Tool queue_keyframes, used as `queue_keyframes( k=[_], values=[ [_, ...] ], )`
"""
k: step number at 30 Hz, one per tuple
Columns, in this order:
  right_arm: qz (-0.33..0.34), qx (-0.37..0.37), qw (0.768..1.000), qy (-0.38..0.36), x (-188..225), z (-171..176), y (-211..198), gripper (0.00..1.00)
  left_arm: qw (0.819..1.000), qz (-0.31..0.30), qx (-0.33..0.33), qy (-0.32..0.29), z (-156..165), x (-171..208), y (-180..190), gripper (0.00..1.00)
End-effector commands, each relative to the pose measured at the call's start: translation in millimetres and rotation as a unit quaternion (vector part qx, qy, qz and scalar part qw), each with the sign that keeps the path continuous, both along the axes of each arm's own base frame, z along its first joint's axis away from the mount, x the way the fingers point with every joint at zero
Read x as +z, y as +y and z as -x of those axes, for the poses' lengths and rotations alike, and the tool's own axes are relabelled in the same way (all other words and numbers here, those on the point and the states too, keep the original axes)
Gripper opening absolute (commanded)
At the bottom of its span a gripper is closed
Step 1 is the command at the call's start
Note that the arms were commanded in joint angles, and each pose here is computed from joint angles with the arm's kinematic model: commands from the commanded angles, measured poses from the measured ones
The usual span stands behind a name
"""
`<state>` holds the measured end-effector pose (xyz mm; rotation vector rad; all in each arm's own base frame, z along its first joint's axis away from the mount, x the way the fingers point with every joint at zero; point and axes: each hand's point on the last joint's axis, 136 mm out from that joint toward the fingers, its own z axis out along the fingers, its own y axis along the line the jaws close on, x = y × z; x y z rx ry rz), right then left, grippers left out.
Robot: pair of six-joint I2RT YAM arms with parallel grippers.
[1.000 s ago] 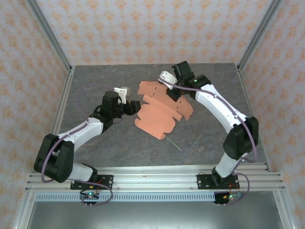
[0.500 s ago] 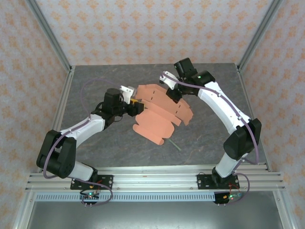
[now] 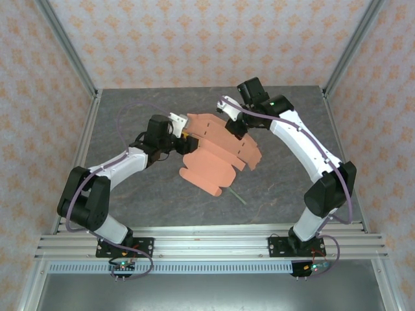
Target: Fold the paper box
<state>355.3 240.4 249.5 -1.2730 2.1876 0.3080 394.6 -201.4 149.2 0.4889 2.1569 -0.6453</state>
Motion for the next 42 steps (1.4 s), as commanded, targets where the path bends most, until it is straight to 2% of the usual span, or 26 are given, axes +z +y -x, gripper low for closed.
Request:
queue_keyframes(
  k=[1,5,16,21,29,42],
  values=[
    [-0.012,0.0,1.0,0.003,11,2,2,0.0,1.0,-0.029,0.003,-0.007,-8,1,2,0.6],
    [-0.016,0.001,1.0,0.004,11,2,2,0.0,0.999,-0.033,-0.002,-0.005,-12,-3,0,0.62],
    [-0.024,-0.006,1.0,0.005,10,-1,5,0.0,0.997,0.011,-0.072,0.008,-4,-4,-36,0.62],
    [-0.018,-0.031,0.999,-0.011,11,-10,1,0.0,0.994,0.049,-0.102,0.002,8,8,-46,0.56],
    [-0.007,-0.056,0.998,-0.022,8,-21,-4,0.0,0.992,0.067,-0.107,-0.012,22,22,-44,0.45],
    [-0.042,-0.048,0.998,0.002,7,-14,7,0.0,0.991,0.058,-0.118,-0.024,24,27,-59,0.45]
  ],
)
